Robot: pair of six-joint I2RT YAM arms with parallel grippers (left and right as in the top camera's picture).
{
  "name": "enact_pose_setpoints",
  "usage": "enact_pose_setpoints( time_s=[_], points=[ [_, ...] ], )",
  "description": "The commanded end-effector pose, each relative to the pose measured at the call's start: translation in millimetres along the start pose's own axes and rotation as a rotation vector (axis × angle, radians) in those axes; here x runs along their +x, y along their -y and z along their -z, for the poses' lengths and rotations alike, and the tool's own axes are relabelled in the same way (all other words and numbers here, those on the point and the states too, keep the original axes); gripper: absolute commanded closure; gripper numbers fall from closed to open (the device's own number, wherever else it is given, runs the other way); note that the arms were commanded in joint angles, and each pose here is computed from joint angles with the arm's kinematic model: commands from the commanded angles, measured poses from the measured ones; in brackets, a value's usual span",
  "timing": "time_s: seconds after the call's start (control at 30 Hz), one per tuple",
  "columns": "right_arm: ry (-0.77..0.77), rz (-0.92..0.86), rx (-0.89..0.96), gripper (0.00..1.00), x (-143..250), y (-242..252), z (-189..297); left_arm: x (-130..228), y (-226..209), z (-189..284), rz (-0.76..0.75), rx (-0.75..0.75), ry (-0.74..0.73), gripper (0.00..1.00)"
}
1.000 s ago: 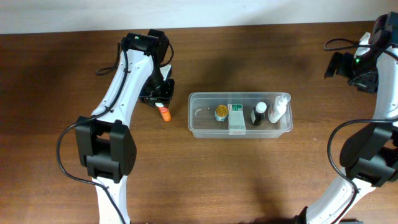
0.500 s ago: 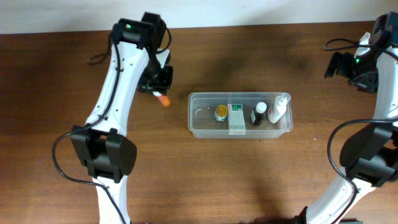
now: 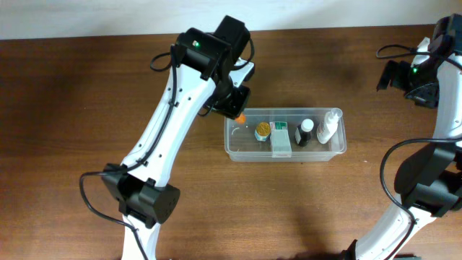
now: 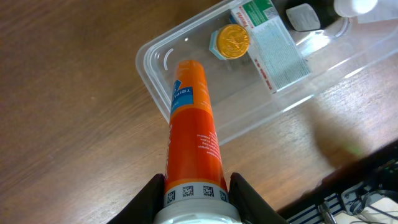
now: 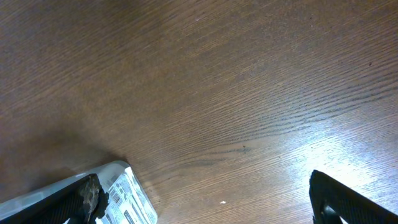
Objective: Pack container
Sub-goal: 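Lift the orange tube and carry it over the container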
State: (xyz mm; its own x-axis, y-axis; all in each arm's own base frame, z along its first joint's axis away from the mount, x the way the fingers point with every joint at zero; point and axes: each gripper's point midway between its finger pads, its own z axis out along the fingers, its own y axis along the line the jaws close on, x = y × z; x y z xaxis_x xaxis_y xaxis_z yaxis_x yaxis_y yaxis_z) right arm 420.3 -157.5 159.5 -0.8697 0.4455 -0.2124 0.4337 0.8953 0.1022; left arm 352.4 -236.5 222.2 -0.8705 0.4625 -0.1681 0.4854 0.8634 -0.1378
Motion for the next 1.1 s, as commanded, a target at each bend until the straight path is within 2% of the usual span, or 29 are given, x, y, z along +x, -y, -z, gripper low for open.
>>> enact_pose_setpoints(
  time_s=[0.0,0.3,0.63,1.07],
  points=[
    [0.000,-0.006,0.004,0.02,1,-1,1,-1,-8,28,-0.016,-0.048,0.076,0.68],
    [0.000,-0.006,0.004,0.02,1,-1,1,1,-6,20,-0.023,-0.040,0.051,0.68],
    [0.000,-0.006,0.004,0.02,1,-1,1,17,-3,-17,-0.028,-0.043,-0.080,0.67],
    [0.000,-0.006,0.004,0.02,1,-1,1,15,-2,-62,-0.025,-0.010,-0.108,0.67]
  ],
)
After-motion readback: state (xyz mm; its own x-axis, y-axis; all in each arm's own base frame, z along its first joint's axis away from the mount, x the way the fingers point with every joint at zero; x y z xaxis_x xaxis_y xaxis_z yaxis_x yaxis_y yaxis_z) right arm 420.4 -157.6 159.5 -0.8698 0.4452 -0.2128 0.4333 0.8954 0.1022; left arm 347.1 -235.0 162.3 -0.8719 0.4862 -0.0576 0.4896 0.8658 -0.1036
